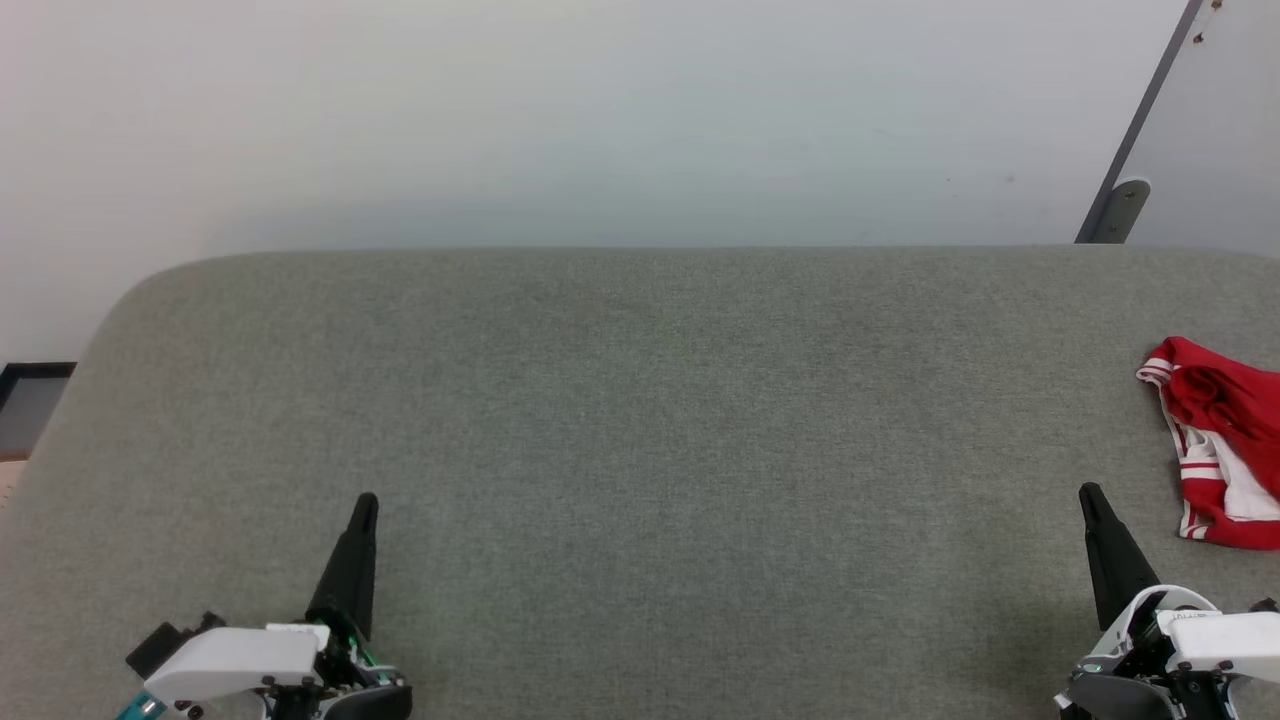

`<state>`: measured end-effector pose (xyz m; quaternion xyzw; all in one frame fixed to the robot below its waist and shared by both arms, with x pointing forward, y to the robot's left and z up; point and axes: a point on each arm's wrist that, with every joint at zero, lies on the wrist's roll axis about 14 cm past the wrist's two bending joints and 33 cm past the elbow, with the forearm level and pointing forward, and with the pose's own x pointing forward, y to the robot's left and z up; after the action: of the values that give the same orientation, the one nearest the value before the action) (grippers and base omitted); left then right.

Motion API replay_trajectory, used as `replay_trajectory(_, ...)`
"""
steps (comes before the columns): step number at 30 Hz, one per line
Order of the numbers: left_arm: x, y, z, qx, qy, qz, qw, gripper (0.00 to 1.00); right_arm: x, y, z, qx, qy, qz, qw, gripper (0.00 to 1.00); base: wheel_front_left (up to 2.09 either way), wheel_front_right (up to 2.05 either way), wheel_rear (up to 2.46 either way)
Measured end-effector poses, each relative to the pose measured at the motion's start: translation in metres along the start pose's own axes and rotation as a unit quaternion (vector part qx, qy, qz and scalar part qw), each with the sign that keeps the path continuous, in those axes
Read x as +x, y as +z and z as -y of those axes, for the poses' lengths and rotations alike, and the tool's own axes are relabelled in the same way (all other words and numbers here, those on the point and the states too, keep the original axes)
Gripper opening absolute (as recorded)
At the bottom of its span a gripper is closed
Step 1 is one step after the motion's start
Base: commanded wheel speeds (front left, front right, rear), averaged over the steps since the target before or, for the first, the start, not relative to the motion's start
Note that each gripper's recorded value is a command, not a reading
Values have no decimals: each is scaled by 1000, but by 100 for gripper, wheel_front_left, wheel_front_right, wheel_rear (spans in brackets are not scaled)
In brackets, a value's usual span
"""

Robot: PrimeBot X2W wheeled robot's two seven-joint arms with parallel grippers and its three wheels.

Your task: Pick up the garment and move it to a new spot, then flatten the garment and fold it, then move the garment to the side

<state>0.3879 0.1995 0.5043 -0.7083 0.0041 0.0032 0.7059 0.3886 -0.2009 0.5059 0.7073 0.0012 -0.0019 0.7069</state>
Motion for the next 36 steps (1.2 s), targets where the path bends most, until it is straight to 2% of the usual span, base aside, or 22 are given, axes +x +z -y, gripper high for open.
replay_trajectory(36, 0, 0, 0, 0, 0, 0, 1000, 0, 0, 0, 0, 0, 0, 0, 1000, 0, 0, 0, 0)
